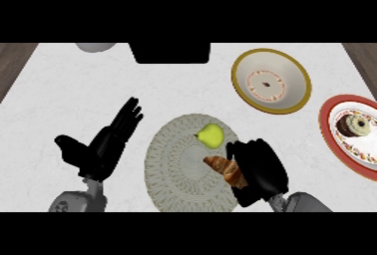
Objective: Pick the croissant from the placemat and place it in the bowl
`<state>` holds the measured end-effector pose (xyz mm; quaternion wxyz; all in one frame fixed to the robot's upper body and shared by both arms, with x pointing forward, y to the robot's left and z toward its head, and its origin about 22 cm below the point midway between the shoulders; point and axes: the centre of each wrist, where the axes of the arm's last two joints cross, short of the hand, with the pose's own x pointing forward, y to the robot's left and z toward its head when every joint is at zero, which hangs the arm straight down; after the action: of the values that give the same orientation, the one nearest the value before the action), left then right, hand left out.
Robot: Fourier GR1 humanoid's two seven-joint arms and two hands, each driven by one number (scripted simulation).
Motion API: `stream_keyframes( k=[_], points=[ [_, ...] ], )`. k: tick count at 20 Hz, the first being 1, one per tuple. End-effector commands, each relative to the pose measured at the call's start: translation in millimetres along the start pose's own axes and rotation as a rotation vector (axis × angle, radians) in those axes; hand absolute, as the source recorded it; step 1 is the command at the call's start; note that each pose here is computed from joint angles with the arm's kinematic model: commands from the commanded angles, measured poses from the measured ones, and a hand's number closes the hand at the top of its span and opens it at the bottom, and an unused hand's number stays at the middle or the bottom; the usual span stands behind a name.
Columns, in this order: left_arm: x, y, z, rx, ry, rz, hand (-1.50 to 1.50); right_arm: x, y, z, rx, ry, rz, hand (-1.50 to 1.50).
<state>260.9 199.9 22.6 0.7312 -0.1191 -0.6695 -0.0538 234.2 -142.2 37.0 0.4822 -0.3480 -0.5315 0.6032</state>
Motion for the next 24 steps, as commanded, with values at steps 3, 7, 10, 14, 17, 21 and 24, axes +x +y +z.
stream_keyframes(
  k=[3,7,10,14,17,21,24],
  points=[
    [2.0,-5.5,-5.3,-0.012,-0.001,0.008,0.00,-3.6,-62.4,44.2,-0.163,-0.041,-0.067,1.50],
    [-9.3,6.1,-4.0,0.015,-0.009,-0.011,0.00,-3.0,-109.1,68.1,-0.307,-0.030,-0.080,1.50],
    [-1.9,1.6,1.3,-0.005,0.001,0.009,0.00,-10.3,-119.6,64.9,-0.365,0.010,-0.092,1.50],
    [-4.1,5.6,-6.4,-0.006,-0.012,0.002,0.00,-8.3,-142.7,63.6,-0.401,0.030,-0.137,1.50],
    [0.7,9.5,6.4,-0.004,0.008,-0.002,0.00,-13.9,-153.8,60.4,-0.419,0.045,-0.157,1.50],
    [11.7,-0.4,2.1,-0.028,-0.007,0.019,0.00,-35.6,-180.7,22.2,-0.441,0.080,-0.192,1.50],
    [11.4,10.8,-6.7,-0.012,-0.007,0.002,0.00,-49.4,-174.6,-0.1,-0.460,0.085,-0.170,1.50]
  ],
)
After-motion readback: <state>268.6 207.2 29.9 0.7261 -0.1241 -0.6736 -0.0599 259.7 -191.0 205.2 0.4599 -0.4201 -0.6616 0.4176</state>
